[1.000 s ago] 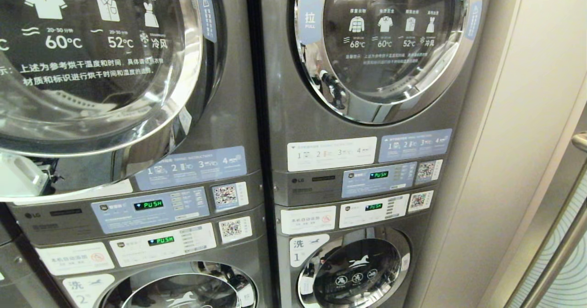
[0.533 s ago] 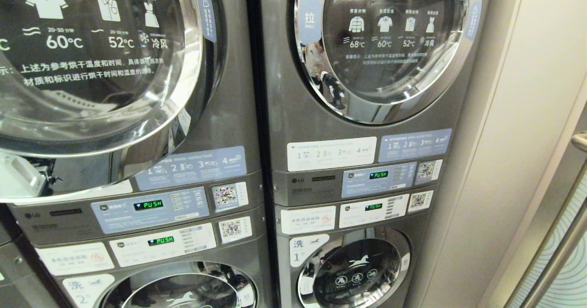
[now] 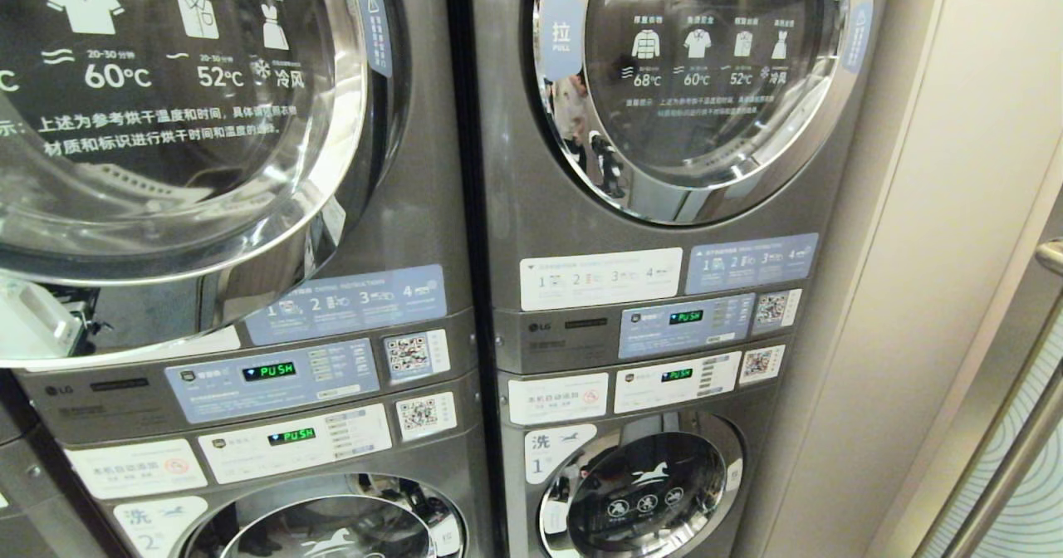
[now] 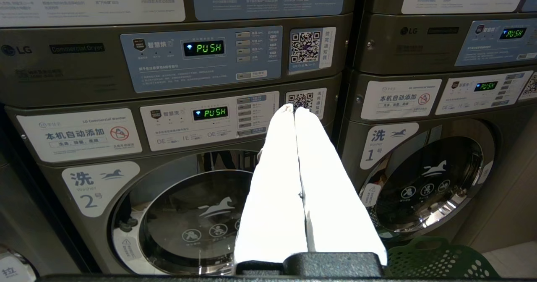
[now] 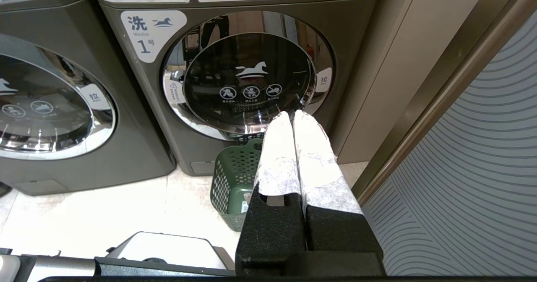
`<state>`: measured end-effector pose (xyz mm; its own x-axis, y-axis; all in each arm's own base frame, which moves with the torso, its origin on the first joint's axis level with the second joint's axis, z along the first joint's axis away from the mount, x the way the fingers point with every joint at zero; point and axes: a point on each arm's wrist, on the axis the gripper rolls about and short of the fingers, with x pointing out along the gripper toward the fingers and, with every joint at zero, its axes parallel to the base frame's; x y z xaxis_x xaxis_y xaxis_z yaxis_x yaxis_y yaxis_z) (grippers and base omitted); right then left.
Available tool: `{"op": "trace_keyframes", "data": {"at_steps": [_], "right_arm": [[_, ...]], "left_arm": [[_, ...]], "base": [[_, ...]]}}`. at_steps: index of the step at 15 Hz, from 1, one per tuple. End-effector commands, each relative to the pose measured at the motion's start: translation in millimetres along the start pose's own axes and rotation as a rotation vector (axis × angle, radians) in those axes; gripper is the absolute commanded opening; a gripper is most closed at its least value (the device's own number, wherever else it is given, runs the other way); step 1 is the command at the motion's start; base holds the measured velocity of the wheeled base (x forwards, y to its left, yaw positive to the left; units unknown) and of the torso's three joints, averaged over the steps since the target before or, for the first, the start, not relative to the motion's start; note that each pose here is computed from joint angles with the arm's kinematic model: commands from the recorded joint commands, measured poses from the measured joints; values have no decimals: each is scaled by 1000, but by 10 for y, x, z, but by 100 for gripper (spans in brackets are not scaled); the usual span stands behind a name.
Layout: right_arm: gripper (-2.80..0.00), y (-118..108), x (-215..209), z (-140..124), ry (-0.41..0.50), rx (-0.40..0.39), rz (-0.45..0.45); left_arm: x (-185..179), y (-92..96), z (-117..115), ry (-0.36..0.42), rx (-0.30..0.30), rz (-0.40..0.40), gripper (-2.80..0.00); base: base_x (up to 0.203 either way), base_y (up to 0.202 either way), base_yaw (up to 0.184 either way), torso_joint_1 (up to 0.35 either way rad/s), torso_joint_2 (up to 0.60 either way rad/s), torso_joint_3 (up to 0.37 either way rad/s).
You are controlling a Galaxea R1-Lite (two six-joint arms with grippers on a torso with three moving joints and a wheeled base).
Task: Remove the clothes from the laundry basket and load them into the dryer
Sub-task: Close the dryer
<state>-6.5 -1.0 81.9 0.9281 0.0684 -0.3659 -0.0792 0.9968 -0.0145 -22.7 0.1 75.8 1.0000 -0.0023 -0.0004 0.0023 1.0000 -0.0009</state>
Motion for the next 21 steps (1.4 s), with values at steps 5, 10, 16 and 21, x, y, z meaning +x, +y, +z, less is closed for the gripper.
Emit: {"op": "trace_keyframes", "data": {"at_steps": [5,10,16,21], "right_arm": [[-280,2,2,-6,4,-21,9],[-280,1,48,11,29,5,4],[-280,3,86,32,102,14,2],[-280,17,-148,-101,-250,21,-67]], "left_arm": [[0,0,1,-1,-1,1,-280],[-1,0,1,0,-1,1,-280],[1,0,-2,1,-1,1,-280],[-1,0,3,-1,2,-1,-280]], "base": [[0,0,0,0,0,0],[0,0,0,0,0,0],[0,0,0,0,0,0],[0,0,0,0,0,0]]}}
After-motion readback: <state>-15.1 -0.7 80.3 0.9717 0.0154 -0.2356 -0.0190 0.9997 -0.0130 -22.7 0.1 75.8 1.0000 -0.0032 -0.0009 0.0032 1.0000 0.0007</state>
